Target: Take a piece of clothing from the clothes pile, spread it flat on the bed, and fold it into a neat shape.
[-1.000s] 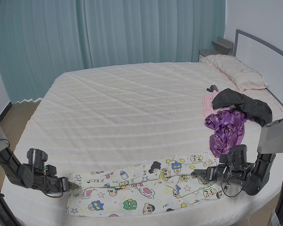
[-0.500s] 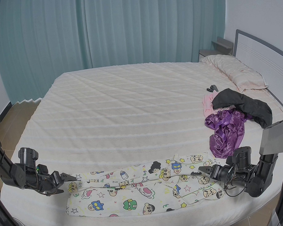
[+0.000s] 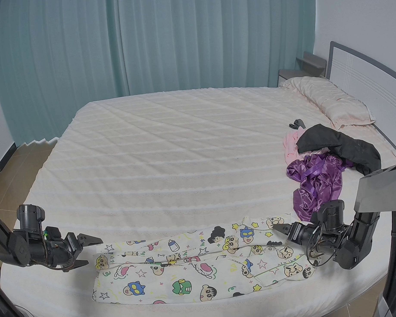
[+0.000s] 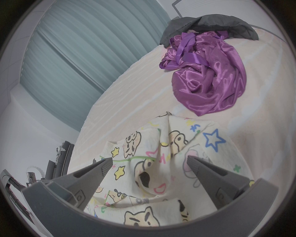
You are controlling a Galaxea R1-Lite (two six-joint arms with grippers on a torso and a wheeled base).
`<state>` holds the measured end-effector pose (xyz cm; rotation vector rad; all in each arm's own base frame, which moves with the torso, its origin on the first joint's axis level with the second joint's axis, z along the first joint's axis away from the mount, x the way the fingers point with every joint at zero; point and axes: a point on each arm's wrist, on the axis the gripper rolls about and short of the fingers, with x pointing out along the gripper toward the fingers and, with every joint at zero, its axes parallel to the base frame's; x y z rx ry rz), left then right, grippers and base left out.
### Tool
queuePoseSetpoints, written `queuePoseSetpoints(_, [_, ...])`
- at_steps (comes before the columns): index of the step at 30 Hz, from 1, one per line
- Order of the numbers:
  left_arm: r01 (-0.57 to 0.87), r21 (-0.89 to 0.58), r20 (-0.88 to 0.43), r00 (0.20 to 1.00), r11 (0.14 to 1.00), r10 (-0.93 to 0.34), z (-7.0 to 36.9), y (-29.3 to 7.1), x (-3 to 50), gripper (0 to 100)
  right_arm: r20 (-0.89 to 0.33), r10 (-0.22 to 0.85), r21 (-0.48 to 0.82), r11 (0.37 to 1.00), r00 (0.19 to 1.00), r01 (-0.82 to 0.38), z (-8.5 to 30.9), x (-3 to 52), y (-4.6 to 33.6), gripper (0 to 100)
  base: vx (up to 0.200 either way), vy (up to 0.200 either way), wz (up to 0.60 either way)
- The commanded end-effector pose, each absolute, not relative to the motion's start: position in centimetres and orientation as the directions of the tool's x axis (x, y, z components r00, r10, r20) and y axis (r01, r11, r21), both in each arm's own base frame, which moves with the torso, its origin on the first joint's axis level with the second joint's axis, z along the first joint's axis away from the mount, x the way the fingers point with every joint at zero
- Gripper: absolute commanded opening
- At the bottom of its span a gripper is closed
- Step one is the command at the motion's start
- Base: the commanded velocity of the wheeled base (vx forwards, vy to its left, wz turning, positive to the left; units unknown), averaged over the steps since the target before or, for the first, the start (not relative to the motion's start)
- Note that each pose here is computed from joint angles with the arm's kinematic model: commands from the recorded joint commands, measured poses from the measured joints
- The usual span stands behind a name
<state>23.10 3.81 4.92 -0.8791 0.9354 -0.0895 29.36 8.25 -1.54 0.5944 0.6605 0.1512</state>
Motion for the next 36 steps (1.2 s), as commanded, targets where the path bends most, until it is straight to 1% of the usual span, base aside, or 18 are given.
queuePoseSetpoints(1, [-0.299,-0.692,-0.667,0.612,0.657,-0.424,4.6,3.8,22.9,100,-0.540,0.323,0.563,0.825,0.777,0.048,-2.0,29.6,8.4,100,0.000,0.000,0.00])
queuePoseSetpoints(5, [-0.311,-0.689,-0.676,0.600,0.654,-0.427,4.2,3.8,22.9,100,-0.529,0.328,0.566,0.824,0.783,0.038,-1.9,29.9,8.5,100,0.000,0.000,0.00])
queuePoseSetpoints(6, [-0.312,-0.689,-0.678,0.597,0.654,-0.429,4.1,3.8,22.9,100,-0.529,0.329,0.566,0.823,0.782,0.037,-1.9,29.9,8.5,0,0.000,0.000,0.00])
queuePoseSetpoints(16, [-0.327,-0.685,-0.690,0.579,0.651,-0.434,3.5,3.8,22.9,100,-0.536,0.304,0.565,0.823,0.788,0.067,-1.9,29.8,7.6,0,0.000,0.000,0.00])
queuePoseSetpoints(27, [-0.335,-0.683,-0.696,0.568,0.649,-0.439,3.2,3.7,22.7,100,-0.503,0.278,0.575,0.815,0.818,0.077,0.2,28.7,6.1,0,0.000,0.000,0.00])
queuePoseSetpoints(35, [-0.333,-0.683,-0.697,0.562,0.650,-0.445,3.1,3.6,22.6,100,-0.540,0.287,0.560,0.824,0.791,0.083,-0.5,28.0,5.3,0,0.000,0.000,0.00])
queuePoseSetpoints(36, [-0.333,-0.683,-0.697,0.562,0.650,-0.445,3.1,3.6,22.6,100,-0.540,0.287,0.560,0.824,0.791,0.083,-0.5,28.0,5.3,100,0.000,0.000,0.00])
